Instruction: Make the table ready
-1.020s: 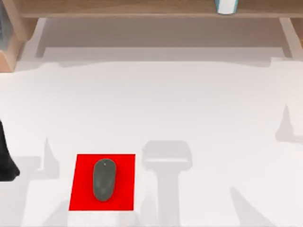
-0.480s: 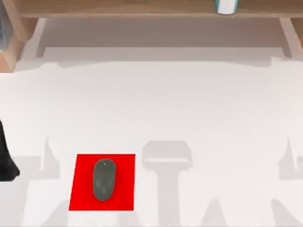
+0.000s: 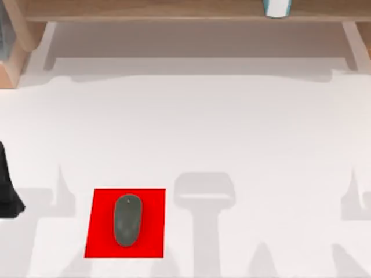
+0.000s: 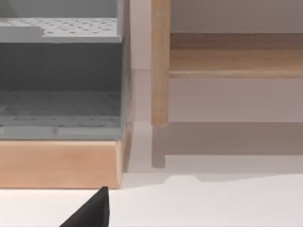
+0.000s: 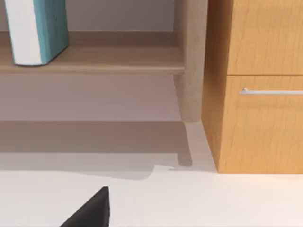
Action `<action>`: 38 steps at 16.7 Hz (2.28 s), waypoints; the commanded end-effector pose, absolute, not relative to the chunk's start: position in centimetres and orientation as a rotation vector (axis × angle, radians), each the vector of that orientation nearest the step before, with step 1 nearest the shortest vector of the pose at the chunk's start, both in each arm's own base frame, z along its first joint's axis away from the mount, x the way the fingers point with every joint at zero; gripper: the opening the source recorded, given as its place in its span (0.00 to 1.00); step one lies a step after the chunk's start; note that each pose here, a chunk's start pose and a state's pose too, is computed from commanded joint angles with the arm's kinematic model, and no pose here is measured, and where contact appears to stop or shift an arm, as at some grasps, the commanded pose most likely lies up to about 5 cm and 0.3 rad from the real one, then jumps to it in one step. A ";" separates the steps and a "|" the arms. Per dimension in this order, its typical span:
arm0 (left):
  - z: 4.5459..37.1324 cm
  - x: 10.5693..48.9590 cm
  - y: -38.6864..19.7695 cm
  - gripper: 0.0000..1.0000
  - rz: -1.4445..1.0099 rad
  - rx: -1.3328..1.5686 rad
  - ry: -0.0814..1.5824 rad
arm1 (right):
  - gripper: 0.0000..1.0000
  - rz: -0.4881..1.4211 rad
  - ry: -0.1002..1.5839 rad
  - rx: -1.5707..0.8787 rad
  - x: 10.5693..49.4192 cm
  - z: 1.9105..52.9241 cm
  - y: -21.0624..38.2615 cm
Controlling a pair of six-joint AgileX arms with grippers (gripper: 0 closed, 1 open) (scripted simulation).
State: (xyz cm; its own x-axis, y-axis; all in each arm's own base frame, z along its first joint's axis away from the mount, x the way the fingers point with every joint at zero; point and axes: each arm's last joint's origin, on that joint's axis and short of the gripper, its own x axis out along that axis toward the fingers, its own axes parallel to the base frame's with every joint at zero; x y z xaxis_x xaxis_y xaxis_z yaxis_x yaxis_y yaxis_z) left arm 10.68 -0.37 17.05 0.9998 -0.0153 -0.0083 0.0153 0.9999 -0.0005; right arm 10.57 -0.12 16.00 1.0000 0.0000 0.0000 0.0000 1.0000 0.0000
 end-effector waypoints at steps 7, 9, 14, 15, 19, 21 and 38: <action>25.9 13.8 -2.5 1.00 -0.061 0.003 0.023 | 1.00 0.000 0.000 0.000 10.6 16.0 -0.1; 29.2 16.3 -3.8 1.00 -0.066 0.003 0.021 | 1.00 0.000 0.000 0.000 10.6 16.0 -0.1; 35.4 25.3 -10.5 1.00 -0.063 0.003 0.017 | 1.00 0.000 0.000 0.000 10.6 16.0 -0.1; 36.0 27.4 -12.4 1.00 -0.061 0.003 0.016 | 1.00 0.000 0.000 0.000 10.6 16.0 -0.1; 35.3 34.9 -21.7 1.00 -0.050 0.001 0.013 | 1.00 0.000 0.000 0.000 10.6 16.0 -0.1; 33.3 37.6 -26.7 1.00 -0.044 0.000 0.010 | 1.00 0.000 0.000 0.000 10.6 16.0 -0.1; 20.3 40.7 -42.8 1.00 -0.014 -0.009 -0.007 | 1.00 0.000 0.000 0.000 10.6 16.0 -0.1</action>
